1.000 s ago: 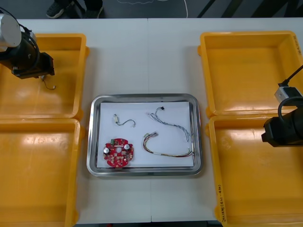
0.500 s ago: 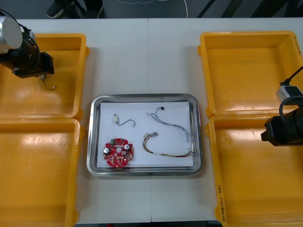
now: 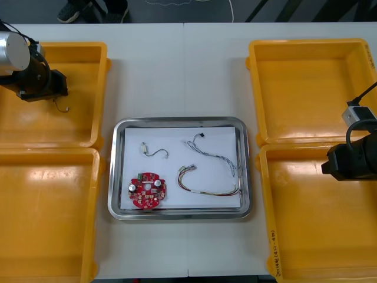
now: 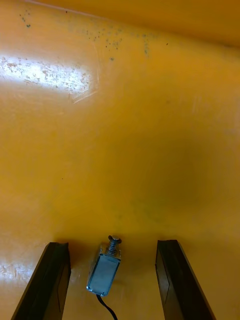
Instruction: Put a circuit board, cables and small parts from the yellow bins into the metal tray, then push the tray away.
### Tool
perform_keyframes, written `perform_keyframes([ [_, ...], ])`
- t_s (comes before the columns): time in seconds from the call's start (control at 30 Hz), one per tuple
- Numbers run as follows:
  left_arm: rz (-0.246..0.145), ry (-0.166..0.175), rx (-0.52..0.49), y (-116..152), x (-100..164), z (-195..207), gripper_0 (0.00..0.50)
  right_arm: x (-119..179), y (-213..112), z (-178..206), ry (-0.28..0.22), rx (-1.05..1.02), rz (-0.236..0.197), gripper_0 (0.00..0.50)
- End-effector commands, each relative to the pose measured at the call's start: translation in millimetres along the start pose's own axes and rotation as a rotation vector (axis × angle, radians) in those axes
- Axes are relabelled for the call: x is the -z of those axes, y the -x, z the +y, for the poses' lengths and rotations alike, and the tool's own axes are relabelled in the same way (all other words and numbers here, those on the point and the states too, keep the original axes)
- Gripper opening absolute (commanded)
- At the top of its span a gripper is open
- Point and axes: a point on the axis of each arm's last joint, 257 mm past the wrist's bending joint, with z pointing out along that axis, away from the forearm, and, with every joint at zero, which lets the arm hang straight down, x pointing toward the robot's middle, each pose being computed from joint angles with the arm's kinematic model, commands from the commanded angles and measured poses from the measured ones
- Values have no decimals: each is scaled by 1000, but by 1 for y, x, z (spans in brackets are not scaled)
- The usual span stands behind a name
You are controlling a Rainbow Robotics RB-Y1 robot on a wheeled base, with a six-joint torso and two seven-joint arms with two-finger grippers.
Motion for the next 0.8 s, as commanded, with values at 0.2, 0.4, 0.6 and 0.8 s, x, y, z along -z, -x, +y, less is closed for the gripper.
perform_keyframes([
  [0.2,20,18,12,-17,-13,2,0,7,3,-3,0,40,-35,500],
  [0.4,21,15,16,-15,-10,-1,0,7,3,-3,-1,45,-36,500],
  [0.6,51,-1,42,0,21,-9,0,7,3,-3,0,53,-36,500],
  [0.8,76,-42,60,14,70,-15,0,7,3,-3,2,60,-35,500],
])
